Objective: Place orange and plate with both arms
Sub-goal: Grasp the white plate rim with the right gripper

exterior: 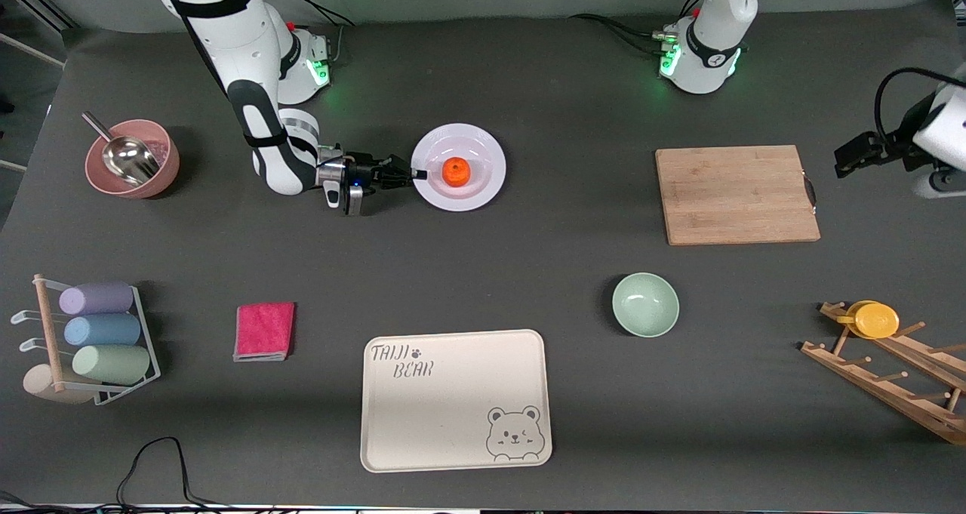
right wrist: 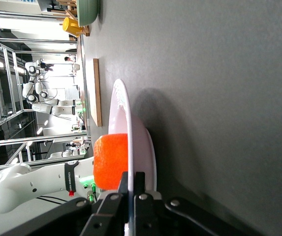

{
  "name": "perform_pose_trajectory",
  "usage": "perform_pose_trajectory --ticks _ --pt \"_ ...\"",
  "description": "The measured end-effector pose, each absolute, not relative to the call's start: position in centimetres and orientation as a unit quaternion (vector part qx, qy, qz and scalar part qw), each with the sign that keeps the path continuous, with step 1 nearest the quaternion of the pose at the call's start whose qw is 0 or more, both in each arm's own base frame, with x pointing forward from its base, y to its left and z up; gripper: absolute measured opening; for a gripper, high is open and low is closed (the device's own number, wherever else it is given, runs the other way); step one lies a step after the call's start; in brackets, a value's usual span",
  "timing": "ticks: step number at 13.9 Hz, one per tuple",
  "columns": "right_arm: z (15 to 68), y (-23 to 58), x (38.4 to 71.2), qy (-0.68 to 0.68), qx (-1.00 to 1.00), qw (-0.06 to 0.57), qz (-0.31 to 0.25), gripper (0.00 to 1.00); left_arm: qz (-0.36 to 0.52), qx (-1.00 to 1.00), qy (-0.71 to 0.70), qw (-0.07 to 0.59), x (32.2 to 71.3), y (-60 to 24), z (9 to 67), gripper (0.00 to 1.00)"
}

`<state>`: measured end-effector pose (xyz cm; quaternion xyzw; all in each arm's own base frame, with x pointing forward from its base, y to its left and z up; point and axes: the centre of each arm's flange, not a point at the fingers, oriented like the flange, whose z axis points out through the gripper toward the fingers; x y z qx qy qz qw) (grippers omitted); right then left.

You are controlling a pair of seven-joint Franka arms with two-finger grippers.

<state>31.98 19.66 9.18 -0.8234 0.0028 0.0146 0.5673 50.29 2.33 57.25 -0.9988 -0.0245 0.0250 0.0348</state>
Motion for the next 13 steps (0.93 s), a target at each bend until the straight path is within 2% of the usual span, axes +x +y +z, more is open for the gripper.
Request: perform_pose_trajectory --ticks 4,9,13 --pt "11.2 20.4 34.5 -0.009 -0.812 0.583 -0.015 0.05 0.01 -1.0 -0.026 0.006 49.7 2.8 57.5 1.0" --pt "19.9 21.9 38.6 -0.026 -0.774 0.629 -0.063 0.05 0.012 -1.0 -0.005 0.003 49.7 1.5 57.3 1.0" --pt "22.2 22.3 40.6 -0.029 -0.768 0.635 -0.077 0.05 0.015 -1.0 -0.004 0.003 49.6 1.5 57.0 1.0"
